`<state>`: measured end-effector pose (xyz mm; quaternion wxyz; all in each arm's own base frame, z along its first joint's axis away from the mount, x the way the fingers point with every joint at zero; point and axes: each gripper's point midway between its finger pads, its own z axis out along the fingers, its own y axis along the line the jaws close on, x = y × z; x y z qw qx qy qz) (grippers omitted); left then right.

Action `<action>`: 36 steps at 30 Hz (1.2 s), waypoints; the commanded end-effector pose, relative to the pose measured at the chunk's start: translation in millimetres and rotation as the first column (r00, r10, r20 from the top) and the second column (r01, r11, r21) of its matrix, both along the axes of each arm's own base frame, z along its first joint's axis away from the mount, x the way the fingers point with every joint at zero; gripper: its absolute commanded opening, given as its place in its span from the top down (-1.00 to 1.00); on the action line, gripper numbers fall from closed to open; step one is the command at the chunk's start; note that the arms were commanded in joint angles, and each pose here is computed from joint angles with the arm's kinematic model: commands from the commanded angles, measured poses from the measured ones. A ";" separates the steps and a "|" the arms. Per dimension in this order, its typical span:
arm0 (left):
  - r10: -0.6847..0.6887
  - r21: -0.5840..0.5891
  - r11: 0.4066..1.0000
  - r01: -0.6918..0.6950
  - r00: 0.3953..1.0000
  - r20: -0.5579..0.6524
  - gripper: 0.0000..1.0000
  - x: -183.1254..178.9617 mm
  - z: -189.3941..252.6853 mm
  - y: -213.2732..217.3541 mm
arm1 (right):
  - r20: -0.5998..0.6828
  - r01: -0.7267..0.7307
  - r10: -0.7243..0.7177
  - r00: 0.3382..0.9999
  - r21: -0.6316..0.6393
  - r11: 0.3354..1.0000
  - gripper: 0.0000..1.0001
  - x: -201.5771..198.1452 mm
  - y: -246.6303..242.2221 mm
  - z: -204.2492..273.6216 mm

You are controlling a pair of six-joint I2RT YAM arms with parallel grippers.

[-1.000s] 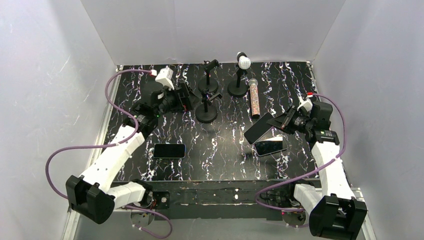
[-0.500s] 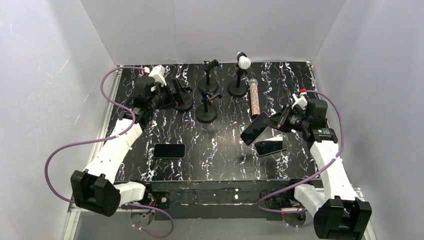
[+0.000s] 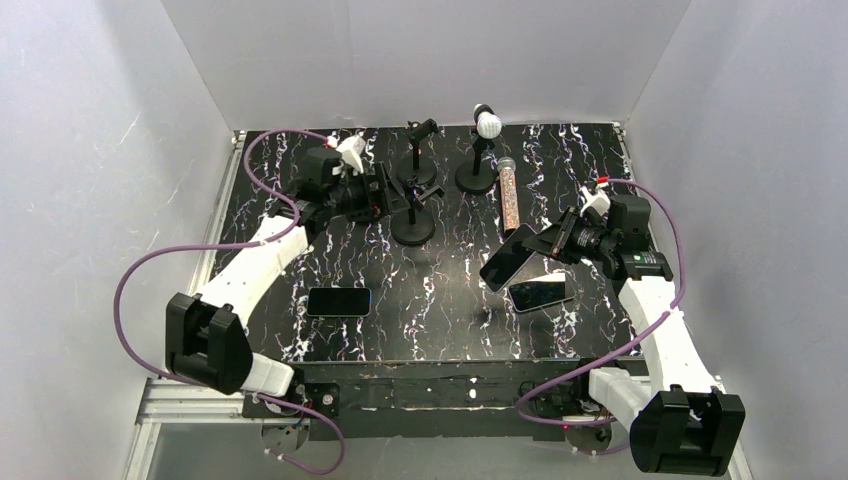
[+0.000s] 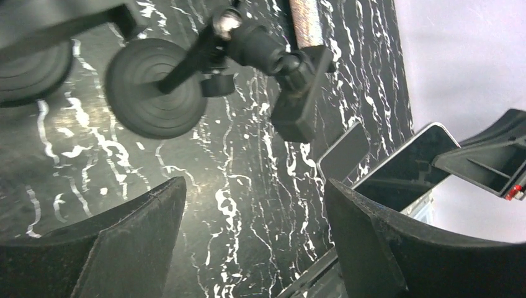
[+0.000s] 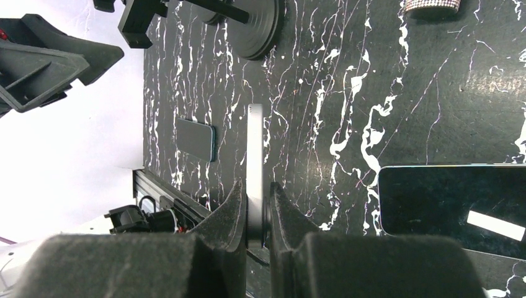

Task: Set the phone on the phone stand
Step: Move the phone stand to the center of the board.

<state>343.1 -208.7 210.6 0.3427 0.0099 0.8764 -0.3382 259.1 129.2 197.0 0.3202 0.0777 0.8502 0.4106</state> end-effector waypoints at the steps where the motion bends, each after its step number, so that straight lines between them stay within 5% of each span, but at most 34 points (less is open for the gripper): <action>1: -0.069 -0.057 0.996 0.070 0.997 0.021 -0.61 -1.8 12.5 -35.9 | 0.095 -0.022 0.022 0.995 -0.003 1.000 0.97 7.9 2.1 28.4; 20: -0.040 -0.003 0.999 0.040 0.999 -0.018 -0.16 29.8 -9.5 -65.7 | 0.089 -0.022 0.023 0.996 -0.020 1.000 0.97 6.4 0.7 25.1; 32: -0.060 -0.041 0.997 0.059 0.998 -0.006 0.90 19.2 4.3 -66.7 | 0.094 -0.020 0.023 0.995 -0.023 1.000 0.97 5.0 0.4 28.4; 36: -0.091 -0.063 0.994 0.090 0.996 -0.012 1.00 6.8 10.4 -67.2 | 0.098 -0.020 0.022 0.995 -0.023 1.000 0.97 4.8 0.2 30.0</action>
